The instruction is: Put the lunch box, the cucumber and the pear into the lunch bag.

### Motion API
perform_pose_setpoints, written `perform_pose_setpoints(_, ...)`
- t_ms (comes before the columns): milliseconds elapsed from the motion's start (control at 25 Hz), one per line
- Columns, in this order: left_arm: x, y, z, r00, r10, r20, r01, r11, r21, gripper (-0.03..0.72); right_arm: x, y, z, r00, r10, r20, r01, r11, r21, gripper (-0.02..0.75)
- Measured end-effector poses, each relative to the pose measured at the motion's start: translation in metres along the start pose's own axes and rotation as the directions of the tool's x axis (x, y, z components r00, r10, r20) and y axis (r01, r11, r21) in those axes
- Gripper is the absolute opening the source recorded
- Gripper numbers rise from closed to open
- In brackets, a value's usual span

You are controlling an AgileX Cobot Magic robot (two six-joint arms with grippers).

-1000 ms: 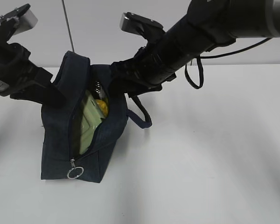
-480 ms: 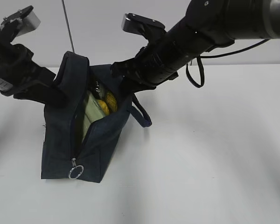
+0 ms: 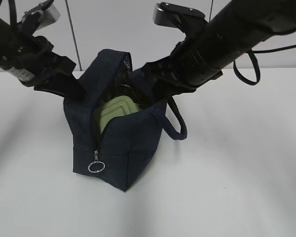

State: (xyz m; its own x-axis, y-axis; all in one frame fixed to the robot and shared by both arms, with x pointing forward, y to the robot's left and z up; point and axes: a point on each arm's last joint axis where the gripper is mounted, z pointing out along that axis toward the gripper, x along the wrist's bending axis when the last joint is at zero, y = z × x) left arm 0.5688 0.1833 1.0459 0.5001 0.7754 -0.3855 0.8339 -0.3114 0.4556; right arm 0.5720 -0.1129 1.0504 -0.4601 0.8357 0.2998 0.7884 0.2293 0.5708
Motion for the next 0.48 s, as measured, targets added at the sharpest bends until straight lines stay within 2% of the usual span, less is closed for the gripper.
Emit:
perform_pose_setpoints(240,-0.017,0.011,0.022,0.999,0.041,0.036,-0.043,0.998,0.043,0.020,-0.001,-0.023,-0.017,1.000,0.017,0.017,-0.016,0.999,-0.029,0.010)
perform_pose_setpoints(400,-0.019,0.012,0.023,0.998,0.045,0.038,-0.047,0.998,0.043,0.020,0.001,-0.026,-0.028,1.000,0.007,0.019,-0.006,0.998,-0.057,0.013)
perform_pose_setpoints(480,-0.019,0.012,0.023,0.998,0.046,0.039,-0.048,0.998,0.048,0.025,0.000,-0.027,-0.028,1.000,0.001,0.020,0.000,0.998,-0.056,0.053)
